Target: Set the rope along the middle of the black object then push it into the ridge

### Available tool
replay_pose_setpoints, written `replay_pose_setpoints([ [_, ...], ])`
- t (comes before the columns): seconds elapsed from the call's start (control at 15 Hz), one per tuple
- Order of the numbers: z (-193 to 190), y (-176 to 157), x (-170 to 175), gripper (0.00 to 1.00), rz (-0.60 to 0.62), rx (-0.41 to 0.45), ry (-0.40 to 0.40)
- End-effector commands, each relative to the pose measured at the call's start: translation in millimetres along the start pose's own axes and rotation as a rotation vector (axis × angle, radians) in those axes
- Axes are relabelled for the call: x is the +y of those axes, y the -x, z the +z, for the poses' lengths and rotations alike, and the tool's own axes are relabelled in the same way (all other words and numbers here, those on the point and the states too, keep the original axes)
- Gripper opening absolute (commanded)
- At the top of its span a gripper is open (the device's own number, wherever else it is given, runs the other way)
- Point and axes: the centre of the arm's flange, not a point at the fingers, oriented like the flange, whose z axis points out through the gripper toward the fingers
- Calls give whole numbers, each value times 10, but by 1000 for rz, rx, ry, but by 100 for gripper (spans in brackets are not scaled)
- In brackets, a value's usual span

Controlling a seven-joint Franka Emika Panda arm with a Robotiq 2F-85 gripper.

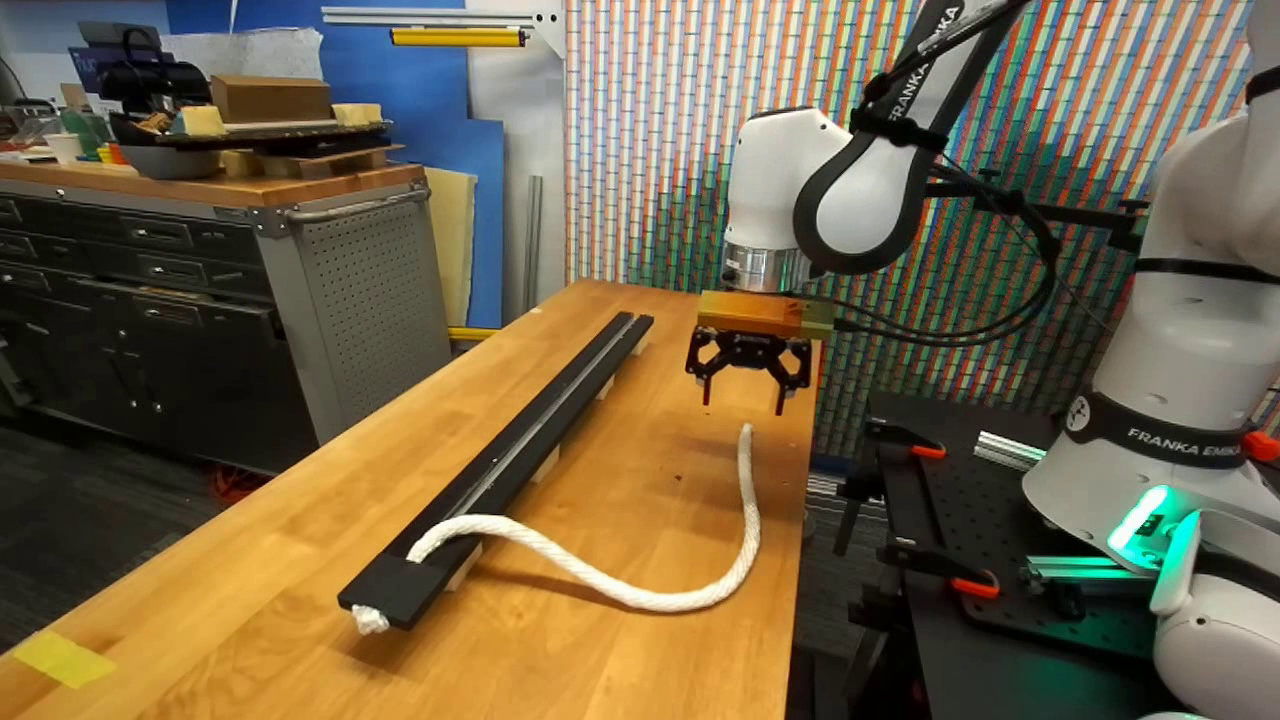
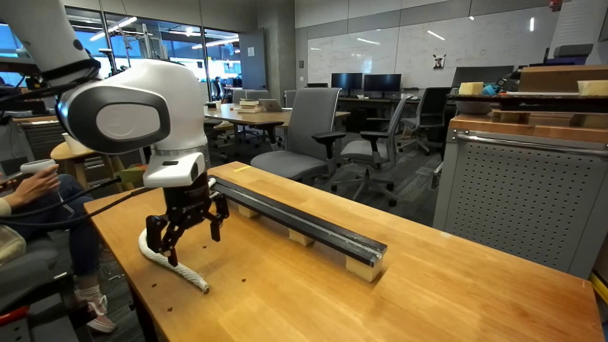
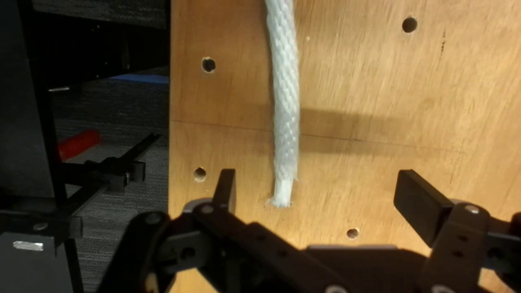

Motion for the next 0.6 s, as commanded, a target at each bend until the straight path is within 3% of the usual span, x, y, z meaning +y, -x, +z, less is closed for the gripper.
replay_pose_setpoints([
  [0.0, 166, -17, -212, 100, 13, 14, -36],
  [0.53, 442, -196, -371, 100, 63, 18, 16],
])
